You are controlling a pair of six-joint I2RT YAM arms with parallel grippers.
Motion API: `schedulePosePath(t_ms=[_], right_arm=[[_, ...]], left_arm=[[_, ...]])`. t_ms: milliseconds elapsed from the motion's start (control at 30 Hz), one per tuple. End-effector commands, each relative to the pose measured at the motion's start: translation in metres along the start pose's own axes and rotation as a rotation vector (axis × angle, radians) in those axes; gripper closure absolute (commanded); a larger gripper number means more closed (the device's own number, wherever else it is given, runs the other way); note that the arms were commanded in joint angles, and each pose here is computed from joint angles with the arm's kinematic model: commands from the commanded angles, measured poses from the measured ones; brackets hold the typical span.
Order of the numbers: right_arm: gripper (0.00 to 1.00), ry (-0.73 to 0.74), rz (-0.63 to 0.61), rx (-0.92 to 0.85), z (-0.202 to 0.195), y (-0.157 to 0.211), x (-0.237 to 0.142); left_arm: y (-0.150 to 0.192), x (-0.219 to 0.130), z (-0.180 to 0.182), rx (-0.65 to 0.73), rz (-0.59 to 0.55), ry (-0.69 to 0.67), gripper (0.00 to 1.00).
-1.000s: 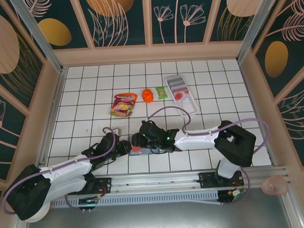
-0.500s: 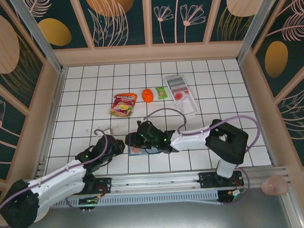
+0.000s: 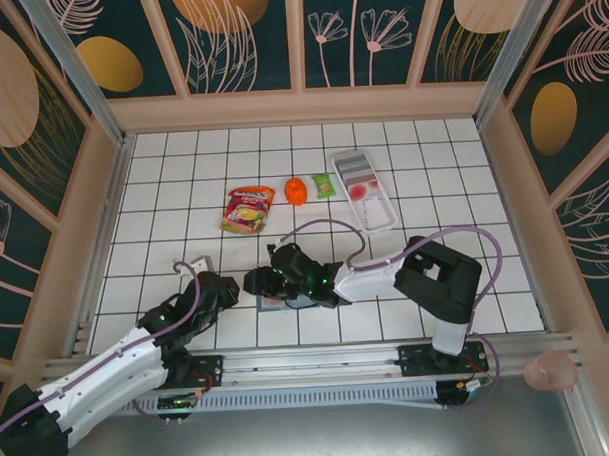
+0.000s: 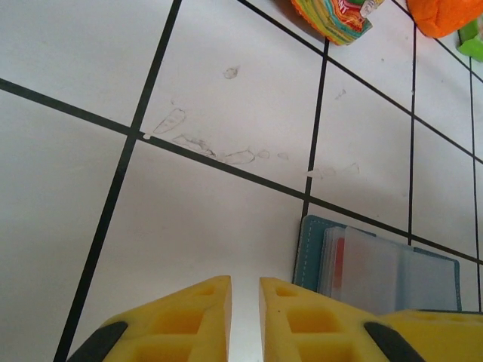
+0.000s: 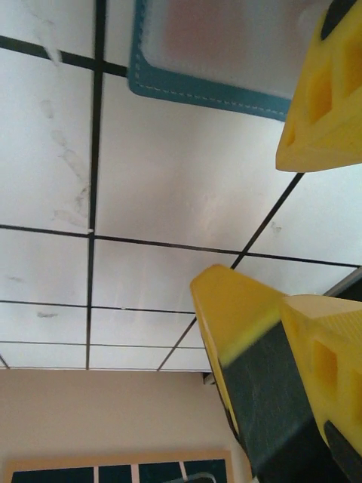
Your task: Put the credit cards into the card holder
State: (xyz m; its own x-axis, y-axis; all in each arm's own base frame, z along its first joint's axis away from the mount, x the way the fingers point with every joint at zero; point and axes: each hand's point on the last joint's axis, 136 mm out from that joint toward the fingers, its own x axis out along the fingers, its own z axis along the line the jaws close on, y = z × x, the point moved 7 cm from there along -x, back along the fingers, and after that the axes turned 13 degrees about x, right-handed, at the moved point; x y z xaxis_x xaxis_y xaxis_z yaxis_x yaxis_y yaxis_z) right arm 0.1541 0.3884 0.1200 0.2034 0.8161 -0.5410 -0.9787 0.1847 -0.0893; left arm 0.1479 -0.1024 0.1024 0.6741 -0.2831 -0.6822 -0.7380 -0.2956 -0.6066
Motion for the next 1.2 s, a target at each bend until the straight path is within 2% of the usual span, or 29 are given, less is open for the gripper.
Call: schedulePosePath(t_ms=[0,67,100,167,267,333,400,433,467,500,533,600,667,733,867,1033,1167], right_arm=[[0.52,-0.009,-0.143,-0.149,0.039,-0.019,-0.036],[0.52,0.026,-0.231,-0.244,0.049,-0.03,-0.061],[0.53,0.031,-0.28,-0.302,0.054,-0.036,-0.078],[0.53,-0.023,-0.338,-0.412,0.064,-0.047,-0.11],[0.54,-0.103,-0.43,-0.659,0.086,-0.067,-0.165],[0.54,-0.065,-0.496,-0.907,0.093,-0.072,-0.191],[0.52,0.06,-0.507,-1.307,0.088,-0.071,-0.201],[0.51,0.154,-0.501,-1.456,0.081,-0.073,-0.202],[0.43,0.275,-0.476,-1.593,0.071,-0.081,-0.202],[0.44,0.391,-0.451,-1.663,0.063,-0.097,-0.206],[0.44,0.458,-0.411,-1.688,0.057,-0.114,-0.212],[0.45,0.451,-0.287,-1.739,0.038,-0.144,-0.231],[0.45,0.492,-0.28,-1.804,0.014,-0.172,-0.245],[0.43,0.602,-0.225,-1.878,-0.016,-0.199,-0.249],[0.42,0.797,0.027,-1.911,-0.08,-0.249,-0.244],[0.42,0.861,0.102,-1.976,-0.116,-0.295,-0.222],[0.4,0.863,0.092,-2.027,-0.123,-0.319,-0.203]], left_arm=[[-0.005,-0.003,-0.013,0.012,0.004,0.059,0.78],[-0.006,-0.001,-0.023,0.032,0.023,0.125,0.72],[-0.007,0.0,-0.029,0.045,0.033,0.151,0.65],[-0.008,0.003,-0.039,0.07,0.061,0.196,0.57],[-0.008,0.008,-0.054,0.123,0.107,0.25,0.53],[-0.007,0.014,-0.057,0.14,0.13,0.25,0.53],[-0.004,0.021,-0.058,0.154,0.15,0.251,0.52],[-0.004,0.023,-0.06,0.158,0.154,0.253,0.53],[-0.002,0.026,-0.06,0.166,0.162,0.254,0.52],[-0.002,0.028,-0.062,0.172,0.166,0.257,0.52],[-0.002,0.029,-0.062,0.177,0.171,0.253,0.52],[0.0,0.032,-0.059,0.185,0.177,0.231,0.52],[0.002,0.034,-0.058,0.19,0.175,0.226,0.51],[0.003,0.036,-0.056,0.191,0.179,0.224,0.49],[0.005,0.036,-0.057,0.202,0.193,0.23,0.48],[0.009,0.037,-0.052,0.208,0.203,0.211,0.45],[0.012,0.038,-0.05,0.2,0.217,0.207,0.44]])
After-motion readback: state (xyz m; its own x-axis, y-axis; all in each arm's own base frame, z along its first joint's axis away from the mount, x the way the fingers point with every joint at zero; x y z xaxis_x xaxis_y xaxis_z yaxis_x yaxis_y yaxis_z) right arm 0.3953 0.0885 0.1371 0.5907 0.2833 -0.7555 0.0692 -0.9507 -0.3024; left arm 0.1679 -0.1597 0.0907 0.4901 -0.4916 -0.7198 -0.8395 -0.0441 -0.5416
